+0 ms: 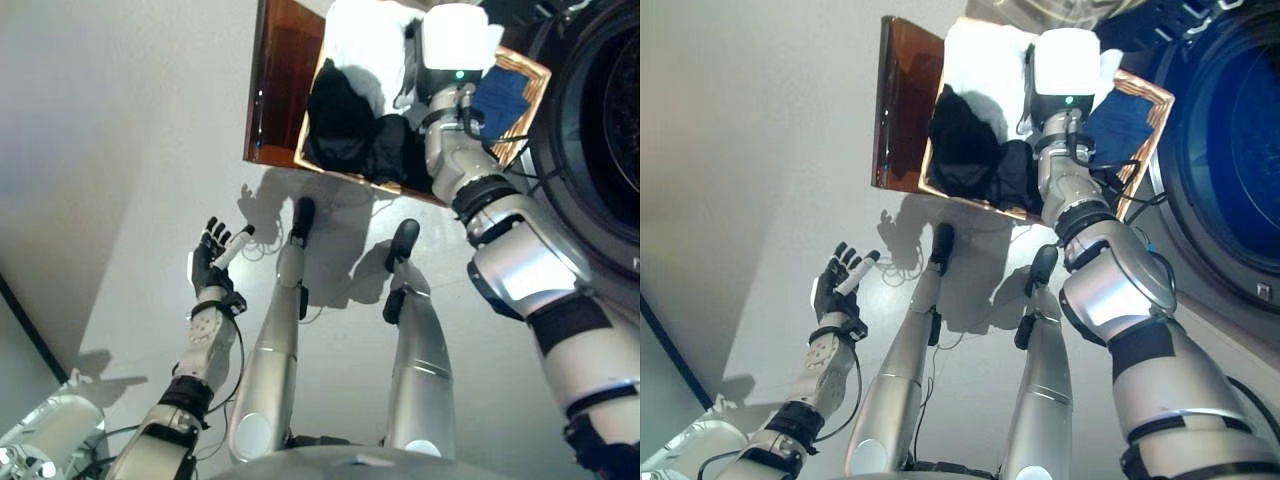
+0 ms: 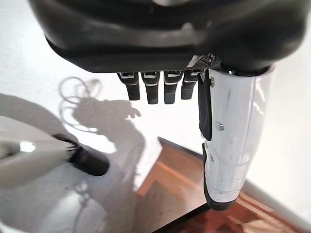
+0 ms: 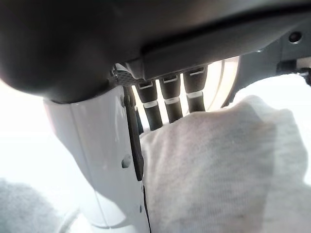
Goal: Pick up the clothes and place them into the washing machine
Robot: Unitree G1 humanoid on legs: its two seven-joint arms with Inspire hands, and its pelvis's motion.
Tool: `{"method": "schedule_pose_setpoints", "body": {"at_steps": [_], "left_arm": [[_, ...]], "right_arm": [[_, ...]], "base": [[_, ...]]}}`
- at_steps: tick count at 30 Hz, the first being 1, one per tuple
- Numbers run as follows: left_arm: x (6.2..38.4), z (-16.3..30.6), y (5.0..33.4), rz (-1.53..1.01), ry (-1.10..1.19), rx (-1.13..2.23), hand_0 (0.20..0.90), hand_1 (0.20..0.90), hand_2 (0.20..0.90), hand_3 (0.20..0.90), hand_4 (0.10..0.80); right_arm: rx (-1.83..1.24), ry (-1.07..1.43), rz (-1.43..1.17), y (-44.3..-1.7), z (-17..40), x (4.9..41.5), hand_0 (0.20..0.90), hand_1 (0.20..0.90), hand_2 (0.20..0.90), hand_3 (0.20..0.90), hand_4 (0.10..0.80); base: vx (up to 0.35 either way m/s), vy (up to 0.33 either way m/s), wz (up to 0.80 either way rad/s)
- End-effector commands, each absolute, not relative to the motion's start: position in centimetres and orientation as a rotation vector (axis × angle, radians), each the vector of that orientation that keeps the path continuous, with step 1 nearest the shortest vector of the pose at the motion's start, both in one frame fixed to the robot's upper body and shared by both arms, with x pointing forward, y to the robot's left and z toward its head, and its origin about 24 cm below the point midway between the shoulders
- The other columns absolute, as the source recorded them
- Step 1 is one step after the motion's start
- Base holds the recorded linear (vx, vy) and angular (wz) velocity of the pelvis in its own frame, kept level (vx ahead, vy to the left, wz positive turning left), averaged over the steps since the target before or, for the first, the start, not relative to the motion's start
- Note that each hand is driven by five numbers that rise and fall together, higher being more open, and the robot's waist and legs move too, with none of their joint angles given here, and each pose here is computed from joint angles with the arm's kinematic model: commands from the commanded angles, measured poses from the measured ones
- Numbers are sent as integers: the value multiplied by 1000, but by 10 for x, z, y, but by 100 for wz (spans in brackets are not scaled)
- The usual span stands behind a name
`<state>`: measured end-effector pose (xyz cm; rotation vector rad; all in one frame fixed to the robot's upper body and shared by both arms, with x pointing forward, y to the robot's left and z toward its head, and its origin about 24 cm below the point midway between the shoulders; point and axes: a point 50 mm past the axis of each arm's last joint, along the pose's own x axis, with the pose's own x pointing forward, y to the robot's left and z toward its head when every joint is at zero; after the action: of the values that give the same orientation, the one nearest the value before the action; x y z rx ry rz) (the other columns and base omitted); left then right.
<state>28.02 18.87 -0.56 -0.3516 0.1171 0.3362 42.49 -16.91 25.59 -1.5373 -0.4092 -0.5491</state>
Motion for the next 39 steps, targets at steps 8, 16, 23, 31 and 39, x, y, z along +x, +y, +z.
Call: {"method": "schedule_pose_setpoints", "body": {"at_steps": [8, 16, 23, 31, 39], "left_arm": [[275, -1, 207, 380, 74, -319, 900, 900, 900, 900, 800], [272, -2, 211, 383, 76, -314, 900, 900, 900, 900, 800], [268, -8, 214, 401, 99, -317, 900, 900, 900, 900, 800], [263, -20, 215, 420, 152, -312, 900, 900, 900, 900, 800], [255, -36, 223, 486, 227, -314, 900, 900, 900, 900, 800]], "right_arm": [[-1523, -403, -515, -164, 274, 427, 200, 200, 200, 200, 300], [-1521, -386, -529, -171, 271, 426, 200, 200, 200, 200, 300], [-1517, -382, -538, -175, 269, 426, 200, 200, 200, 200, 300], [-1461, -420, -523, -168, 265, 425, 200, 200, 200, 200, 300], [-1227, -469, -444, -145, 256, 424, 200, 200, 200, 200, 300]], "base": [[-8, 10, 12], [-13, 0, -2], [-18, -5, -9], [-3, -8, 2], [11, -7, -3]]}}
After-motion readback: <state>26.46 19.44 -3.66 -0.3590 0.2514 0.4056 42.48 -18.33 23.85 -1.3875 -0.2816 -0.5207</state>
